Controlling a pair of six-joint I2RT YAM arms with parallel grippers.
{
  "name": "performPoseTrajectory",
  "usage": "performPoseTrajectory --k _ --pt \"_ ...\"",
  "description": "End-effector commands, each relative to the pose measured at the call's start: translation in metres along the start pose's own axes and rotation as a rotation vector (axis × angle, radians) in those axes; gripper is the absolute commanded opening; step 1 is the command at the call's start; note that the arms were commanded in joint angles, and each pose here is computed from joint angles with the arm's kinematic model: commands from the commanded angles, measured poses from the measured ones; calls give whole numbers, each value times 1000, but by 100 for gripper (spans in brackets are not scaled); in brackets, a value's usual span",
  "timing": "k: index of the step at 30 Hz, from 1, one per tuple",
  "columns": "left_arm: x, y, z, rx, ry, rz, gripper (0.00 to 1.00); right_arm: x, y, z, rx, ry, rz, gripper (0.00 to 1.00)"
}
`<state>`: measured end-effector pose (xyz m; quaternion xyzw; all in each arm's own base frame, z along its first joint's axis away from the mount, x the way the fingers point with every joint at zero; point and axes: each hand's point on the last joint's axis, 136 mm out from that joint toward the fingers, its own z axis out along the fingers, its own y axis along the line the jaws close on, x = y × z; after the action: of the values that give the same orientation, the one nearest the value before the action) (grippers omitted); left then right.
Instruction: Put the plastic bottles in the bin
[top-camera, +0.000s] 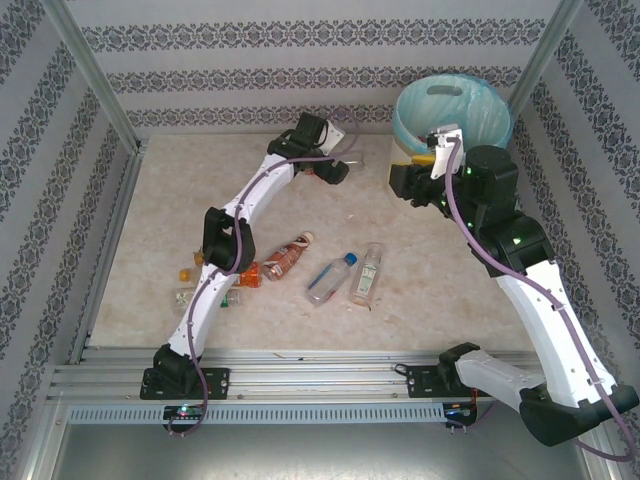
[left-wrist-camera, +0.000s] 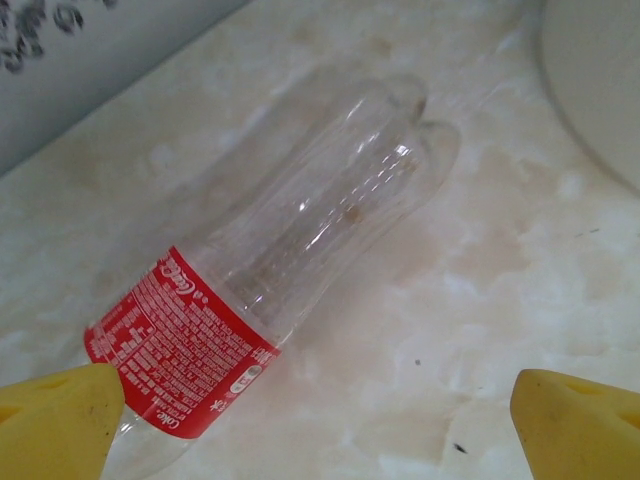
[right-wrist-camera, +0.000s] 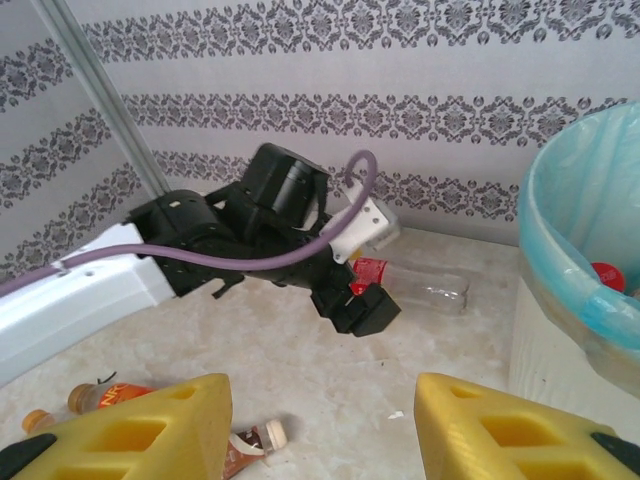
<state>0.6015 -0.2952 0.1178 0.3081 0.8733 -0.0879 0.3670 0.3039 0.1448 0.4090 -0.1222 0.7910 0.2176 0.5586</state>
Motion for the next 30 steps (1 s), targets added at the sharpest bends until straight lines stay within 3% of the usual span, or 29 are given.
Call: performPoseTrajectory --k 1,9,17,23,30 --pt "-12 24 7 -71 -65 4 100 0 8 3 -26 -11 -10 52" --pt "0 42 29 -77 -83 -61 100 15 14 12 -36 28 4 52" --pt "19 32 45 -20 -39 -88 100 21 24 21 -48 56 -8 51" --pt "28 21 42 19 8 -67 96 26 28 27 -52 71 -3 51" --pt "22 0 17 40 57 -19 91 26 36 28 -58 69 -9 51"
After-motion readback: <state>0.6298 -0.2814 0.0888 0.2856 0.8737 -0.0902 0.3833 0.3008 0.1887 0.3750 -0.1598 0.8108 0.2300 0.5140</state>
